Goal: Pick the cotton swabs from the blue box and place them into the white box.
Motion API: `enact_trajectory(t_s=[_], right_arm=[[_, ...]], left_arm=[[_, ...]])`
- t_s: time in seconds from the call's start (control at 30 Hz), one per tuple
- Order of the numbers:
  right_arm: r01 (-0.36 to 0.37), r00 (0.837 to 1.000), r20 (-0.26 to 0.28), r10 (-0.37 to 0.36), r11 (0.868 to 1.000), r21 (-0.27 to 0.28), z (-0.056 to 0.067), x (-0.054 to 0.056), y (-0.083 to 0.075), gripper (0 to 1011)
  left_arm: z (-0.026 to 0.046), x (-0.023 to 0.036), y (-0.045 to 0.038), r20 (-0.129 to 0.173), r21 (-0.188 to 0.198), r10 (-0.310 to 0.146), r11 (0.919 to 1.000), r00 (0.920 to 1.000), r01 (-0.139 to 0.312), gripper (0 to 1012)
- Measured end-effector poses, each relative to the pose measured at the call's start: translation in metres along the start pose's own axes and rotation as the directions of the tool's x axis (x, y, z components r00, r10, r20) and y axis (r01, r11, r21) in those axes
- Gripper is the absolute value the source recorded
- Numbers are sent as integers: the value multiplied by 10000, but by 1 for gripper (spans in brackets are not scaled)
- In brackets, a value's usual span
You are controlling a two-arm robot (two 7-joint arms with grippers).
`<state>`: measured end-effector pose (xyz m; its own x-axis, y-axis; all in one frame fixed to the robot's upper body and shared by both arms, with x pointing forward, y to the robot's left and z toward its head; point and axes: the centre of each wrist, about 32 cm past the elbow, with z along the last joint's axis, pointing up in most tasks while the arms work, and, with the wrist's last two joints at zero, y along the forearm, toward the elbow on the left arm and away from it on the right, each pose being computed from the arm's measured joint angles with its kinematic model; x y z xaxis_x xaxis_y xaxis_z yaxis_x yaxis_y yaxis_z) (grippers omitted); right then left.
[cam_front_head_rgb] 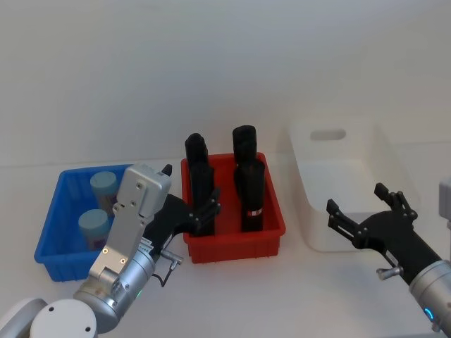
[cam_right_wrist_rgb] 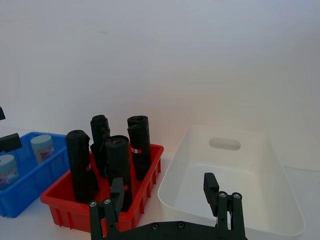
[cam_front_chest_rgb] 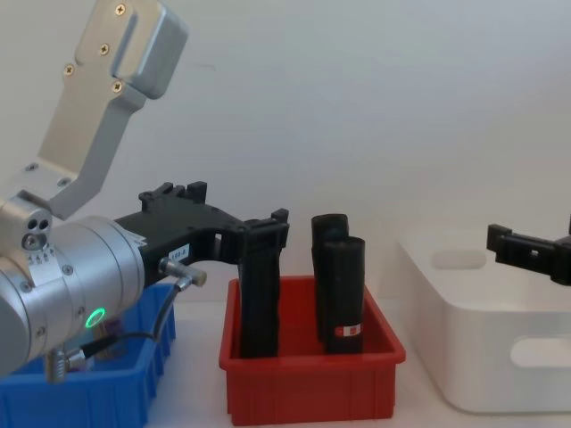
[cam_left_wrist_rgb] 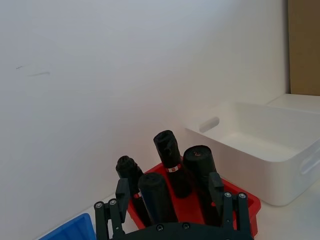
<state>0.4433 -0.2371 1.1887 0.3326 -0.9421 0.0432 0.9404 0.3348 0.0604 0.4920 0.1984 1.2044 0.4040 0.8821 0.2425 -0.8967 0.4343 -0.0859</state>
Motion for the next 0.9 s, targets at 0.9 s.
enact_trajectory(t_s=[0.9], right_arm=[[0,10000,0,0,10000,0,0,0,0,1002]], left_arm=[[0,0,0,-1,0,0,10000,10000,0,1004]])
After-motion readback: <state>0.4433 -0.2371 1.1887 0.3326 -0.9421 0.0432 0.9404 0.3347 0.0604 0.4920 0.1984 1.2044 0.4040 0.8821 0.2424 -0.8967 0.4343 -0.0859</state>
